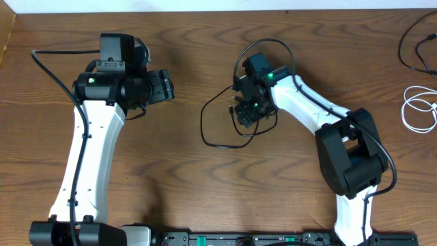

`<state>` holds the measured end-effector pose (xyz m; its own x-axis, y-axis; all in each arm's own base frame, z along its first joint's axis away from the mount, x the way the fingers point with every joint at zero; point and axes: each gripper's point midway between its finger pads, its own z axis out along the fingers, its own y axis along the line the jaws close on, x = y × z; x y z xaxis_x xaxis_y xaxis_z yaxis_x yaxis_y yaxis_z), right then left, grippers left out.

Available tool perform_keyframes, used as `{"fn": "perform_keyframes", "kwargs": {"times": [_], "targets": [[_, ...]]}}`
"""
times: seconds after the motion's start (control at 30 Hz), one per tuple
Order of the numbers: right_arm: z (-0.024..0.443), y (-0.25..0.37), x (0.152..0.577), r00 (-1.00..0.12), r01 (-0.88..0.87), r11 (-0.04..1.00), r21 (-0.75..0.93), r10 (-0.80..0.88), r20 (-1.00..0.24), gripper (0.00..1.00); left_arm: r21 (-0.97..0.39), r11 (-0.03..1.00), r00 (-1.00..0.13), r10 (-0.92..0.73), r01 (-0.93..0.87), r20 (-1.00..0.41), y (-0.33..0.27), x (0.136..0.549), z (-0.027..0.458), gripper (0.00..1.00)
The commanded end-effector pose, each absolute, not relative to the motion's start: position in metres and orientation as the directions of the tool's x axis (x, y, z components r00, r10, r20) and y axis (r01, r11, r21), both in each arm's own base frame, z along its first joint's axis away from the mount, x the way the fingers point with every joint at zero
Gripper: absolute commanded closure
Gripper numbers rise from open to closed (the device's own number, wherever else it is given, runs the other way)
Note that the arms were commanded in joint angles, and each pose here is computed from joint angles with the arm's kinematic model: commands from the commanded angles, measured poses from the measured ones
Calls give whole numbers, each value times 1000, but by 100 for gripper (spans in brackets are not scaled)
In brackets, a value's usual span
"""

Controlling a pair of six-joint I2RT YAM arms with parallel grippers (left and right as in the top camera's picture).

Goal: Untangle cables

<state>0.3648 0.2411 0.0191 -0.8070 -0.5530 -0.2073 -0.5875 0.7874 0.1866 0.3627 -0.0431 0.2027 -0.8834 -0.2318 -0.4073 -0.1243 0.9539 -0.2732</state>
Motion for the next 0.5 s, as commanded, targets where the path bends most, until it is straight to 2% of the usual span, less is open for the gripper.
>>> {"fn": "perform_keyframes", "kwargs": {"times": [0.0,0.17,0.33,0.47], "targets": [[9,261,343,-769,-639,730,240,-612,-186,31,-262,959,-886,-215,-111,-412,-42,363,202,23],[-6,258,323,-751,-659,726,197,-647,-129,32,-262,959,-886,-215,-111,-411,-42,363,202,23],[-26,232,310,-763,-646,759,82,-645,-40,34,-262,959,-886,-215,-111,-411,-42,363,202,23],[-34,223,302,-778,-628,775,70,-629,-7,45,-262,959,-886,-215,-111,-411,-42,363,202,23]]}}
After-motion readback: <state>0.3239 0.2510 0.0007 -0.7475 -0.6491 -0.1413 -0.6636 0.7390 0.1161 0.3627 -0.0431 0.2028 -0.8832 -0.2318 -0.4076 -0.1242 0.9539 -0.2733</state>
